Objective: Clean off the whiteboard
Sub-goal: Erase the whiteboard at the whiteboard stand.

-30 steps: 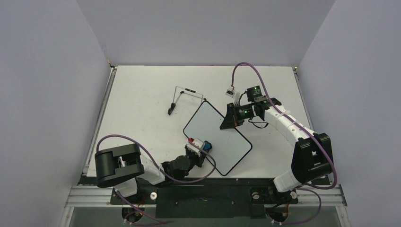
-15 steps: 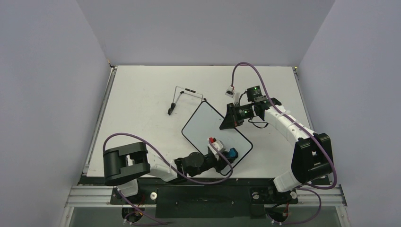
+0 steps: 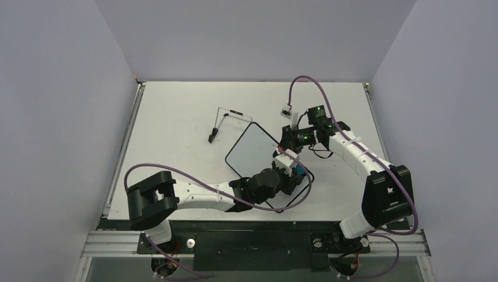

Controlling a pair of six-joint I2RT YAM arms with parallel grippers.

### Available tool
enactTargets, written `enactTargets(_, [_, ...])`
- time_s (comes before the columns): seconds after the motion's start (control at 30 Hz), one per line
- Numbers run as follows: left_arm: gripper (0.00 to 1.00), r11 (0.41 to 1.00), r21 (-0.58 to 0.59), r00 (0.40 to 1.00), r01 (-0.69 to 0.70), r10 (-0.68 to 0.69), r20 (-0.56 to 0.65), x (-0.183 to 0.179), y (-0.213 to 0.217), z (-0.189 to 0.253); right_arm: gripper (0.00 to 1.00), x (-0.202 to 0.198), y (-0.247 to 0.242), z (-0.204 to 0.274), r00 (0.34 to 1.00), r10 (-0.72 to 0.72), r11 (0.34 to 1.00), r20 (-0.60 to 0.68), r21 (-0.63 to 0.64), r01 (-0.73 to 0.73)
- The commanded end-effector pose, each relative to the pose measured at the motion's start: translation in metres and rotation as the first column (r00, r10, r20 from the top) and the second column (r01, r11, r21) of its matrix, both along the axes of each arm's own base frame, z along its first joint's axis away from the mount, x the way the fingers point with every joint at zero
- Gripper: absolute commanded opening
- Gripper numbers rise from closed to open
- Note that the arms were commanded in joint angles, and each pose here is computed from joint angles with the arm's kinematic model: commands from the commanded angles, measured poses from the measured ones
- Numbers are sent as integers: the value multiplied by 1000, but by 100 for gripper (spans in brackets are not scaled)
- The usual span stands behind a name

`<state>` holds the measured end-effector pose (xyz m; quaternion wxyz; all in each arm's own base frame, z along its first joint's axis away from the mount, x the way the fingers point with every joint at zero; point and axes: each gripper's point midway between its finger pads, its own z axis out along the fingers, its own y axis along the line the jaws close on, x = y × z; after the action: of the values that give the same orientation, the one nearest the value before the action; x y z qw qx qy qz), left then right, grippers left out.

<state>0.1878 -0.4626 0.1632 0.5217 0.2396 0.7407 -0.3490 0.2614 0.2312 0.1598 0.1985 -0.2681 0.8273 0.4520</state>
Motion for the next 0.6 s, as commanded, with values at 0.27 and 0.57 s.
enactTargets(0.27, [0, 889, 303, 908, -343, 397, -136, 87, 140, -102, 0, -29, 11, 39, 996, 54, 991, -72, 126, -45])
enactTargets(0.57, [0, 829, 341, 835, -444, 520, -177, 122, 210, -112, 0, -28, 11, 38, 996, 53, 991, -72, 124, -44])
